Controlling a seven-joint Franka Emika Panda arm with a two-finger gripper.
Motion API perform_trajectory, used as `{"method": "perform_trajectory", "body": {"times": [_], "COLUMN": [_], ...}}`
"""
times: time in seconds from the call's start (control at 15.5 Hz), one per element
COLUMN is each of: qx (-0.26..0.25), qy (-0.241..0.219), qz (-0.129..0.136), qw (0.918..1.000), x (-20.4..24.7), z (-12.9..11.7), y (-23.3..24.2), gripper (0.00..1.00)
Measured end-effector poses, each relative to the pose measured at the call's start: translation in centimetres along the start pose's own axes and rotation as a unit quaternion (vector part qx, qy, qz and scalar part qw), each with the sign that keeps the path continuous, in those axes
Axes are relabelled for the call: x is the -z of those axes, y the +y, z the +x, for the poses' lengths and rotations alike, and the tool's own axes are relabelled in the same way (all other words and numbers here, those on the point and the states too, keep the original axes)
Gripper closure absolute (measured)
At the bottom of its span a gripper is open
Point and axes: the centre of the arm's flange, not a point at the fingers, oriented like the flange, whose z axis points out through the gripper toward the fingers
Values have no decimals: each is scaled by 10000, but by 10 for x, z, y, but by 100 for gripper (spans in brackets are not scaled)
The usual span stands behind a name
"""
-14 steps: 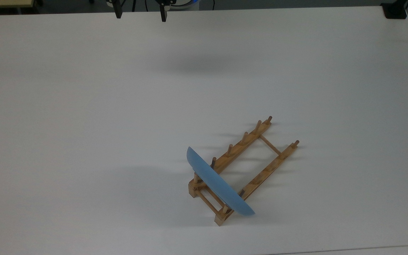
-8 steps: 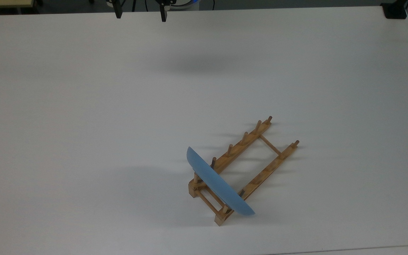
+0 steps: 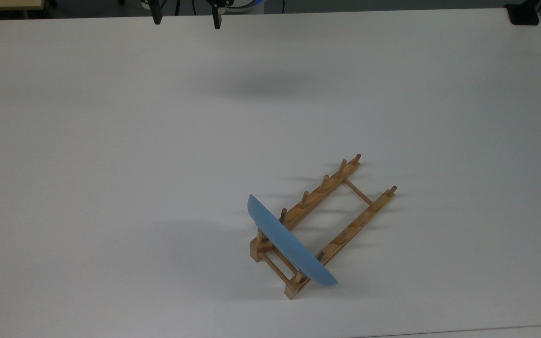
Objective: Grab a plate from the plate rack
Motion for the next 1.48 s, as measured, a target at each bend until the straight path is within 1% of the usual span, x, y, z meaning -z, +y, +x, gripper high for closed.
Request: {"method": "perform_trajectory", "body": {"times": [0.45,0.52,0.58,0.77,0.9,1.16,1.42,1.48], "qx": [27,140,364,1121,1326,1378,1356,1370], "qy": [0,0,-2,-17,25,712,1452,1645], "qz": [0,0,0,-1,-8,-71,-134,-140], "qw": [10000,9999,9993,9937,9912,9879,9800,9767], "x": [0,0,0,-1,-1,6,-1,-5], "z": [0,0,0,0,1,19,46,54], "y": [0,0,0,2,5,7,9,6], "gripper": [0,0,0,0,0,0,0,0]}}
